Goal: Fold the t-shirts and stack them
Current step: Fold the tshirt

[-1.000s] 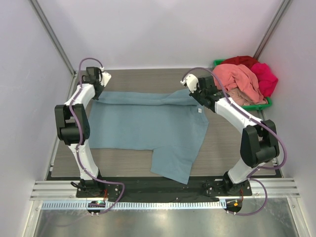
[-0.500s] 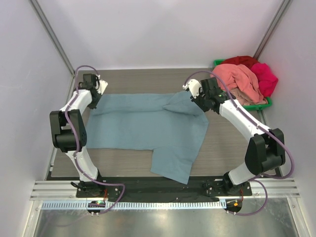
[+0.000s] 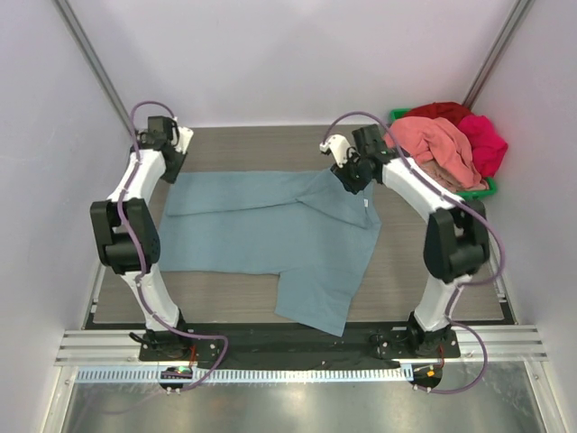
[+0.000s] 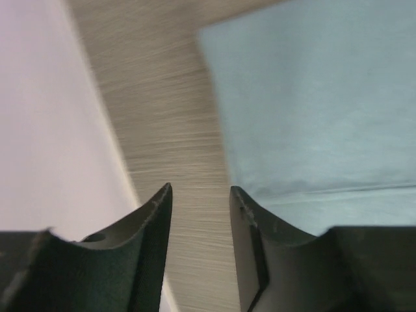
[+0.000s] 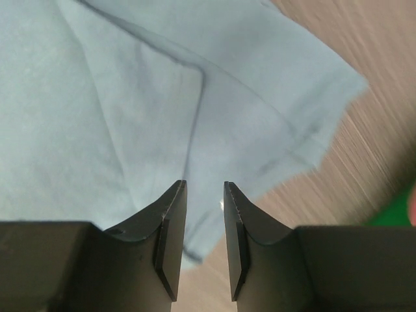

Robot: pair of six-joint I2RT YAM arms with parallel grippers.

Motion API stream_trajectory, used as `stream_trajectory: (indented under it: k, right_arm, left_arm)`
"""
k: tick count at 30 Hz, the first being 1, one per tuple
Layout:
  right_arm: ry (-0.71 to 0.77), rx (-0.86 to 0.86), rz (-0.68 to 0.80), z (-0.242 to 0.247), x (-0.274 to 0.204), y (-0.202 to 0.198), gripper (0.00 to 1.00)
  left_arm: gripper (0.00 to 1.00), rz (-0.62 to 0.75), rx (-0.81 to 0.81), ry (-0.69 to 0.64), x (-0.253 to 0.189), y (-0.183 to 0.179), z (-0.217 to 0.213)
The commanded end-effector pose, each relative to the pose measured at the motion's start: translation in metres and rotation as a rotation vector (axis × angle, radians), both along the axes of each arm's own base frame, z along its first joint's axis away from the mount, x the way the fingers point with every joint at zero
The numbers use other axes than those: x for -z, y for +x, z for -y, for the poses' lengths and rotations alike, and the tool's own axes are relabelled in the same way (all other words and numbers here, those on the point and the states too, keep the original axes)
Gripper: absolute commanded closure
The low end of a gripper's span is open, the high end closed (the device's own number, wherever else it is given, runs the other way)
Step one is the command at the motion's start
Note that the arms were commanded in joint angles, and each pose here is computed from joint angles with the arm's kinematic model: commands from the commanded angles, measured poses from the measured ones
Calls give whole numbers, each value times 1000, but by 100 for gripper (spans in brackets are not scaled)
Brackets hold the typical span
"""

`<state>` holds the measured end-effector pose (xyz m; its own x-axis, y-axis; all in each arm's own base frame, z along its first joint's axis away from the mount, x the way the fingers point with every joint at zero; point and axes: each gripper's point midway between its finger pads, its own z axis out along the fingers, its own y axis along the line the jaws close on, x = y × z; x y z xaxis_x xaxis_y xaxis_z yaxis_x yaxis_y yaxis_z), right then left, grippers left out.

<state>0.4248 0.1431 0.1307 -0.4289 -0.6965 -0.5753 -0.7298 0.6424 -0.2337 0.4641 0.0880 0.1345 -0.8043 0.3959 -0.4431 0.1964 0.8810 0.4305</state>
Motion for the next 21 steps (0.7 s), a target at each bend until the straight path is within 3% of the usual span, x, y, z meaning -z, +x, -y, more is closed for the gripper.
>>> stream_trajectory:
  k: [1,7,12,21]
  right_arm:
    - [51,-88,-75,-23,16,17,65]
    - [56,-85,-108,-32,34,48,61]
    - [72,-79,-145,-39,48,59,61]
    - [98,-119,-216,-48,63,55,61]
  left_arm:
    - [57,-110,28,-112,24,-15,31]
    - [52,-202,73,-123,42,-40,33]
    - [58,-283,41,-151,55,-54,27]
    - [59,-301,25,-143,61,-63,23]
